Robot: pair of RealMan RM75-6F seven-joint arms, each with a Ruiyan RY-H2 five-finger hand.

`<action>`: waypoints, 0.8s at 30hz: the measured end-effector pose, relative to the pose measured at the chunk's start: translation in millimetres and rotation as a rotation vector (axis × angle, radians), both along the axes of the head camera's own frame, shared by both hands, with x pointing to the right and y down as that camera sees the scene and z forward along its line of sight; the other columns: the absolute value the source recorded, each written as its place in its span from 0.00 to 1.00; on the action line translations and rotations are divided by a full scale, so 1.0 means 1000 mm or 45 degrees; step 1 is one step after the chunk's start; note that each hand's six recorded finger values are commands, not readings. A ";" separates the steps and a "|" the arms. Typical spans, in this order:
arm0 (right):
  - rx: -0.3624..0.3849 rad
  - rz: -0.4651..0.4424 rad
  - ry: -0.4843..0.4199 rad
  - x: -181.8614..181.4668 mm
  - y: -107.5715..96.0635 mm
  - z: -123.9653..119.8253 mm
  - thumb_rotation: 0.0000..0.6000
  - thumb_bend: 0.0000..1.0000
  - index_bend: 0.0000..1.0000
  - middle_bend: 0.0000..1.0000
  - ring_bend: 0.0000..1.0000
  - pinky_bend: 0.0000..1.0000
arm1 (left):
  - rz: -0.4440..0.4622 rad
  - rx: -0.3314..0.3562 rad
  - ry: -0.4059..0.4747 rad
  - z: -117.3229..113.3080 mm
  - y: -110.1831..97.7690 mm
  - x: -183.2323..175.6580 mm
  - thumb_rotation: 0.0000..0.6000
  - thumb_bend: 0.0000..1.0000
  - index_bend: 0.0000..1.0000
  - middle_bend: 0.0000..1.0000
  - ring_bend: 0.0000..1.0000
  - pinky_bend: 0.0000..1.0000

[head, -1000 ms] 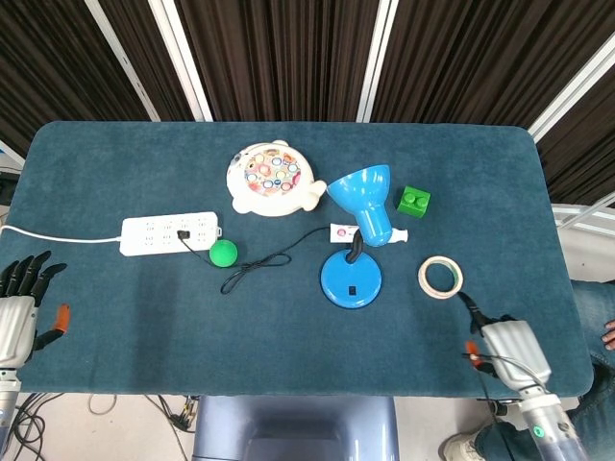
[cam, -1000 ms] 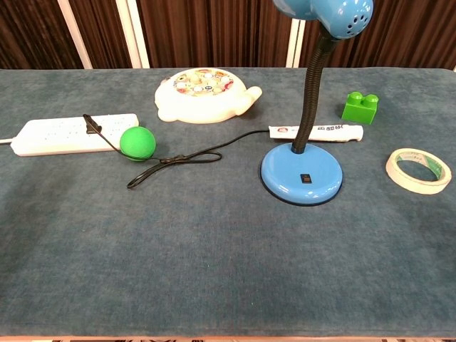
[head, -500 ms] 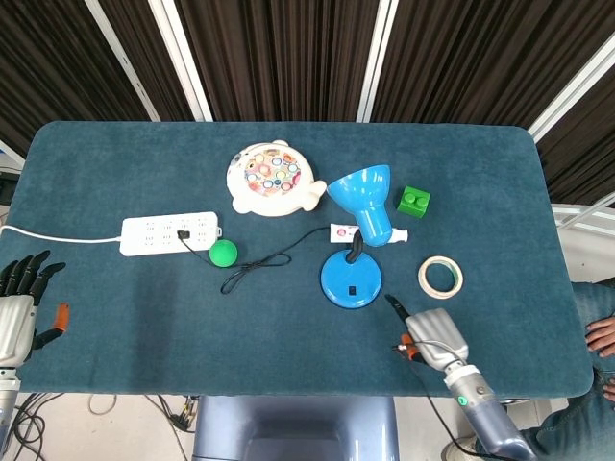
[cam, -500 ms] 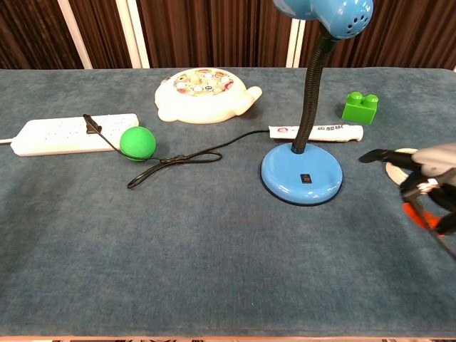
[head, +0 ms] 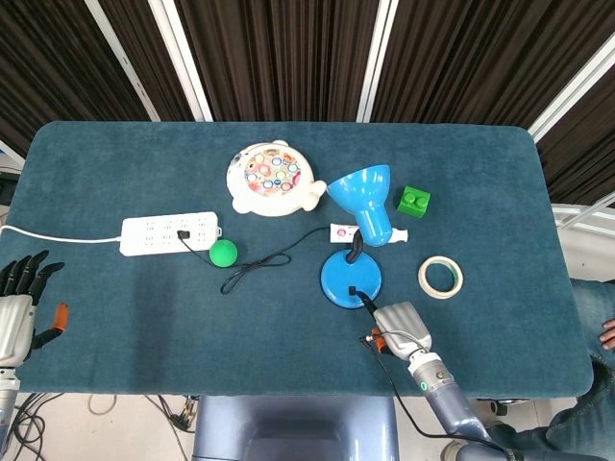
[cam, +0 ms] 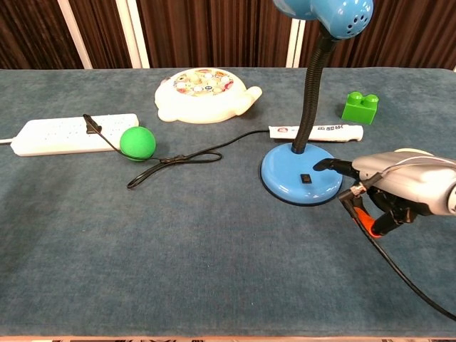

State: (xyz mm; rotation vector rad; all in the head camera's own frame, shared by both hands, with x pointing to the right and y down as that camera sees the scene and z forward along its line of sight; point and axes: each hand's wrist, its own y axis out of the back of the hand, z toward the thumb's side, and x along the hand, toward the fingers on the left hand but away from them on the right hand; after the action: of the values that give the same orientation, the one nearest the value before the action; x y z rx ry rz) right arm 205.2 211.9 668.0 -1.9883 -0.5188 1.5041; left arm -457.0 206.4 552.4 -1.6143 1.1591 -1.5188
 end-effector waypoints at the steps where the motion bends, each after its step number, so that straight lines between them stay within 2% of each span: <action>1: -0.002 0.004 0.005 -0.001 -0.001 0.001 1.00 0.63 0.00 0.65 0.77 0.83 | 0.000 0.000 0.000 0.000 0.000 0.000 1.00 0.50 0.18 0.03 0.00 0.00; 7: -0.006 0.019 0.025 -0.002 -0.006 0.004 1.00 0.63 0.00 0.65 0.77 0.86 | -0.006 -0.003 -0.001 0.001 0.000 -0.001 1.00 0.50 0.18 0.03 0.00 0.00; 17: -0.039 0.019 0.057 -0.001 -0.002 0.017 1.00 0.63 0.00 0.65 0.77 0.90 | -0.009 -0.001 -0.004 0.001 -0.001 -0.002 1.00 0.50 0.18 0.03 0.00 0.00; 24: -0.022 0.015 0.059 -0.002 -0.002 0.017 1.00 0.63 0.00 0.65 0.77 0.93 | -0.007 -0.003 -0.005 0.001 -0.001 -0.002 1.00 0.50 0.18 0.03 0.00 0.00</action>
State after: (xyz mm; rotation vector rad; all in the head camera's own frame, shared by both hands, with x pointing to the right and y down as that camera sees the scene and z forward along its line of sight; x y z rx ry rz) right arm 202.9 209.7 685.4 -1.9621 -0.5003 1.5628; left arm -459.0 205.1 553.6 -1.6096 1.1611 -1.5268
